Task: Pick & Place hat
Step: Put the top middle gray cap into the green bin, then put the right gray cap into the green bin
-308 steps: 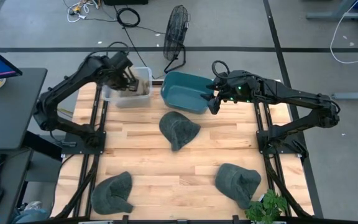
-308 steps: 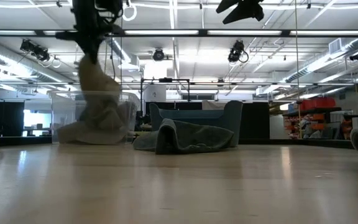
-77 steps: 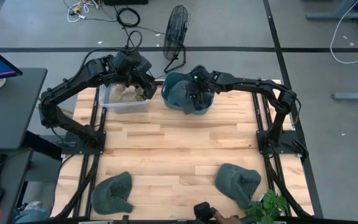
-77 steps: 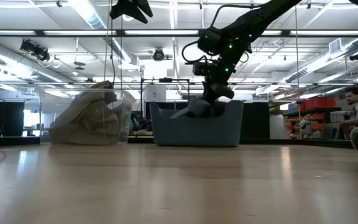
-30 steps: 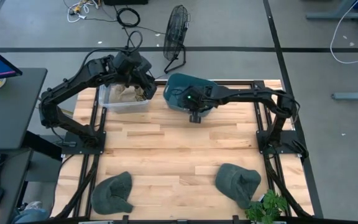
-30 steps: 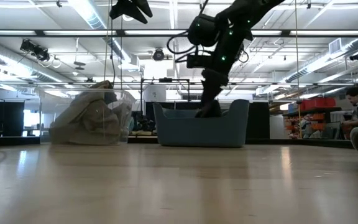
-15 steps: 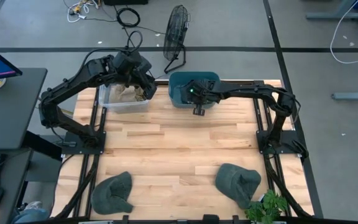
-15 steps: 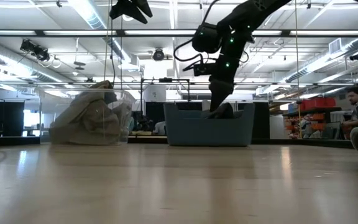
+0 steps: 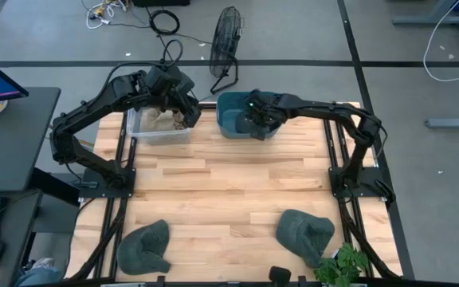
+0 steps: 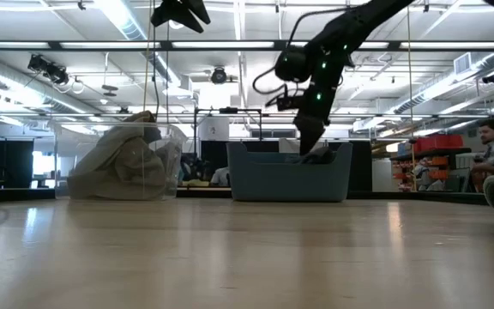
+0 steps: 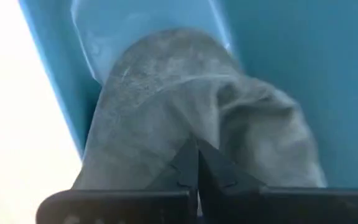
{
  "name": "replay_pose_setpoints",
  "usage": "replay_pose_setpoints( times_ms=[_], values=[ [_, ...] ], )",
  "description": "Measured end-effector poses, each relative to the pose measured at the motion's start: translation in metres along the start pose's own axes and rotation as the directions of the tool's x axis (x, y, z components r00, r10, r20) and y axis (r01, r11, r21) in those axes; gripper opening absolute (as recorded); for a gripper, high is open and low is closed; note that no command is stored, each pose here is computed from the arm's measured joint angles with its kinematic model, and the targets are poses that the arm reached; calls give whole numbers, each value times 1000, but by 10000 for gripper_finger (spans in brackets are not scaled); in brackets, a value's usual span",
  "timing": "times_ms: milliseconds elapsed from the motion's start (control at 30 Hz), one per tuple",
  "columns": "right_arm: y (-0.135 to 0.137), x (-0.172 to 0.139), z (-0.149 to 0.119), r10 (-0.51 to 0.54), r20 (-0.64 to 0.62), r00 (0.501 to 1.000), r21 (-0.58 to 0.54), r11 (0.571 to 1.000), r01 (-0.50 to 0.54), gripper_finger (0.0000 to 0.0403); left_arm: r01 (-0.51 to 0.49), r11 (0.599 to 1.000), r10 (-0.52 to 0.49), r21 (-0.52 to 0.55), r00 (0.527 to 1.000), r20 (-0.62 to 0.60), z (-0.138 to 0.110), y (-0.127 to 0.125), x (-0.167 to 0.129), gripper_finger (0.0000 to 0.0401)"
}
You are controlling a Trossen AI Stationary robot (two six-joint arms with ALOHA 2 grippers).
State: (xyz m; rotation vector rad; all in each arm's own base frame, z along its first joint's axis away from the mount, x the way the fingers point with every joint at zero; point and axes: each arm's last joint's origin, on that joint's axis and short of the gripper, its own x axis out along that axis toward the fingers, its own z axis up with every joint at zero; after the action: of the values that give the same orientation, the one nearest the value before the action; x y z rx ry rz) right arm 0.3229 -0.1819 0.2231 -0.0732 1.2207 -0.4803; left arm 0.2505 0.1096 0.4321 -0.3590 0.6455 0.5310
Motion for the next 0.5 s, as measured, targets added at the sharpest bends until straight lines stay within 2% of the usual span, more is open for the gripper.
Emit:
replay_pose_setpoints(
  times_ms=[167,267,333,400,500],
  values=[
    [10,-53,-1,9,98,995,-35,999,-5,0,55,998,-56,-14,998,-43,-4,-5,0,142],
    [23,-97,-10,99,160,982,-88,992,-86,0,126,992,-126,-5,983,-131,-13,-13,-2,142],
    [35,-125,-19,200,200,959,-138,975,-175,0,152,988,-147,9,969,-200,-21,-21,-4,142],
    [47,-153,-30,324,232,917,-197,939,-281,0,161,987,-151,15,951,-271,-31,-29,-6,142],
    [66,-187,-49,513,225,828,-320,842,-435,1,178,984,-157,22,916,-369,-45,-45,-12,142]
  ],
)
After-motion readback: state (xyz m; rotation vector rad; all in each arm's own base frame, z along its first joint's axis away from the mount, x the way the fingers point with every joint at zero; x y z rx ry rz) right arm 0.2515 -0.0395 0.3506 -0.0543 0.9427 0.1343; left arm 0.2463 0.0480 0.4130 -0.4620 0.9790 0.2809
